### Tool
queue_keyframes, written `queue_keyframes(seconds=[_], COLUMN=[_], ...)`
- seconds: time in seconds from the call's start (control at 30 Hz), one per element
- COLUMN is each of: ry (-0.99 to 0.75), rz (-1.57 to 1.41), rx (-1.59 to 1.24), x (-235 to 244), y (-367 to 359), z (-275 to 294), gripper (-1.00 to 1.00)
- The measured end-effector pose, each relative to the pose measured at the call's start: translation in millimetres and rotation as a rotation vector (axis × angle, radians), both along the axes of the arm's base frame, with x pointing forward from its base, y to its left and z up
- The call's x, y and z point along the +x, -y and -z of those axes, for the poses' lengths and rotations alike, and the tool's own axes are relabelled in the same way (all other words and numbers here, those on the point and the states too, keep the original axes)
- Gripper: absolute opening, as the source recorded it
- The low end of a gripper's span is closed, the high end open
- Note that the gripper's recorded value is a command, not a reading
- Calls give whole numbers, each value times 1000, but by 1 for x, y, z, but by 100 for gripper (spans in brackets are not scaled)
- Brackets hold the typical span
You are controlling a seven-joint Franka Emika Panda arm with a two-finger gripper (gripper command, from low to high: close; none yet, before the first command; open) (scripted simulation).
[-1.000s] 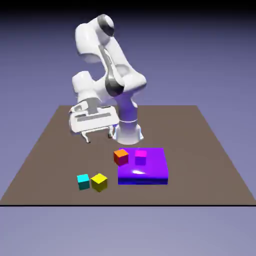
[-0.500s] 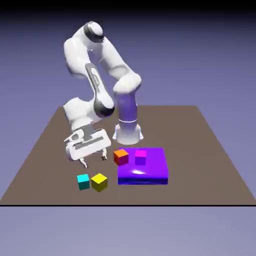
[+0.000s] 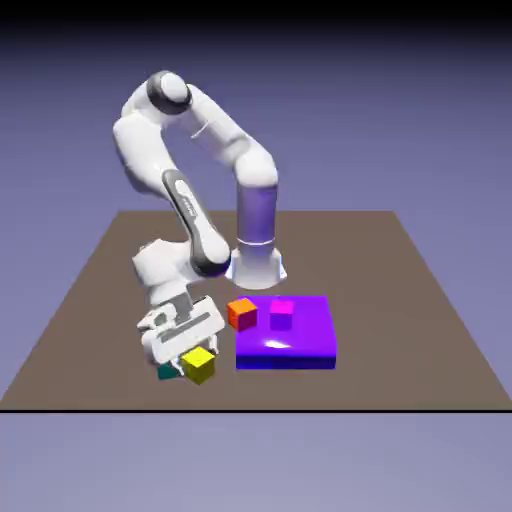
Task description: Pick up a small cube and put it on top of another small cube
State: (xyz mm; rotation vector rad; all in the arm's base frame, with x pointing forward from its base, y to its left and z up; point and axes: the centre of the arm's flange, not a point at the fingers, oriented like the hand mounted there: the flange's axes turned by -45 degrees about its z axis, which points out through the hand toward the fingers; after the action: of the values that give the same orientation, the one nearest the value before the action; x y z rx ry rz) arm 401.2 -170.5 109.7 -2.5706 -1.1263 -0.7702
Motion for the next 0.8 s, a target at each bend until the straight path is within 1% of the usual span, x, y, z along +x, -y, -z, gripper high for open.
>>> queue_keyframes(seconds=[0.27,0.53,0.8], ry=[0,49,59], rz=[-3,-343,-694], rx=[0,-12,-27], x=[-18,1,2], y=[20,-26,-80], z=[-62,-118,-160], gripper=[-100,-100,-100])
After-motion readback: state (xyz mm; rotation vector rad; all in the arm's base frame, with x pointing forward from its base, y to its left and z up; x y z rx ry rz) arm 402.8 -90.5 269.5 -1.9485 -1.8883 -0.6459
